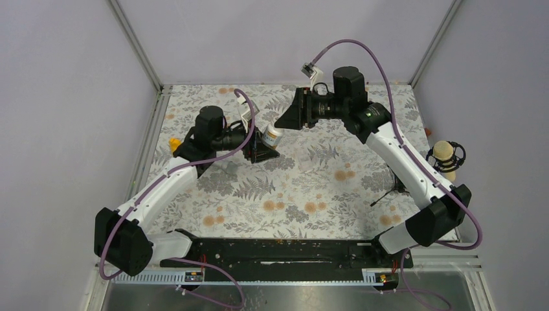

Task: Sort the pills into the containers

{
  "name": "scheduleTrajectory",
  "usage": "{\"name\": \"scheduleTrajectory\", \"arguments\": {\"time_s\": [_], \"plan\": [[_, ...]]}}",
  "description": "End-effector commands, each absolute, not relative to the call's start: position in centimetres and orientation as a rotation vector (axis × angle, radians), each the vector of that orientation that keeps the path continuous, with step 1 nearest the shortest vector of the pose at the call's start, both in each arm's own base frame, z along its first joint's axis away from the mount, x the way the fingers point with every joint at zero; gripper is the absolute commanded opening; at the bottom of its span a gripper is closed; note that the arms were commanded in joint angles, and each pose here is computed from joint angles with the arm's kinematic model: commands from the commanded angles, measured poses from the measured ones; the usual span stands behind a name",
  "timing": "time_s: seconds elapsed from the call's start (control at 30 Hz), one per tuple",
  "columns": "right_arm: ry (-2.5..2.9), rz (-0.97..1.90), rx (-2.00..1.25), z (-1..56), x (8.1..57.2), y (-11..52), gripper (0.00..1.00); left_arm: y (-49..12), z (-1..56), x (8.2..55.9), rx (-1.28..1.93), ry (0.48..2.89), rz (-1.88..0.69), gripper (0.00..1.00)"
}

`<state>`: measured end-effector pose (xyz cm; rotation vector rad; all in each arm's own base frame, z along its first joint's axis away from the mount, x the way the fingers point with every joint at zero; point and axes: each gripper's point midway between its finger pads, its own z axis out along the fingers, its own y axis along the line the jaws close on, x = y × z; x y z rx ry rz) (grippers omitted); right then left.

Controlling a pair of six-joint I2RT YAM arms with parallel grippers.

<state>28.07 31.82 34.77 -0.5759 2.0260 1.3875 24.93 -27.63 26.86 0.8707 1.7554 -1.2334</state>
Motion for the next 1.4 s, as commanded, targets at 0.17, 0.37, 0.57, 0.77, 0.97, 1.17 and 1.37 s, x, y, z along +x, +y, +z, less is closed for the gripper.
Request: {"name": "scheduleTrajectory", "arguments": {"time_s": [0.17, 0.37, 0.57, 0.77, 0.97, 1.17, 1.37], "plan": [[1.932, 1.481, -0.639, 38.2, 26.6, 32.1, 0.35, -28.0, 31.0, 25.0, 0.927, 1.589, -1.231, 0.00], [1.945, 1.612, -0.634, 39.6, 25.4, 32.5, 0.29, -27.6, 30.7, 24.9, 0.976, 1.566, -1.172, 0.00], [1.983, 1.705, -0.563, 40.9, 25.4, 32.6, 0.34, -27.4, 31.1, 24.7, 1.015, 1.533, -1.144, 0.00], [2.007, 1.557, -0.356, 40.1, 28.9, 31.1, 0.68, -27.3, 32.2, 24.4, 1.017, 1.497, -1.134, 0.00], [2.097, 1.379, -0.271, 38.2, 30.7, 30.1, 0.75, -27.3, 32.9, 24.1, 1.021, 1.472, -1.136, 0.00], [1.998, 1.416, -0.404, 39.2, 29.4, 30.2, 0.88, -27.3, 32.7, 24.4, 1.015, 1.484, -1.131, 0.00], [1.863, 1.325, -0.597, 39.6, 27.6, 29.7, 0.99, -27.4, 32.8, 24.9, 1.007, 1.490, -1.131, 0.00]]}}
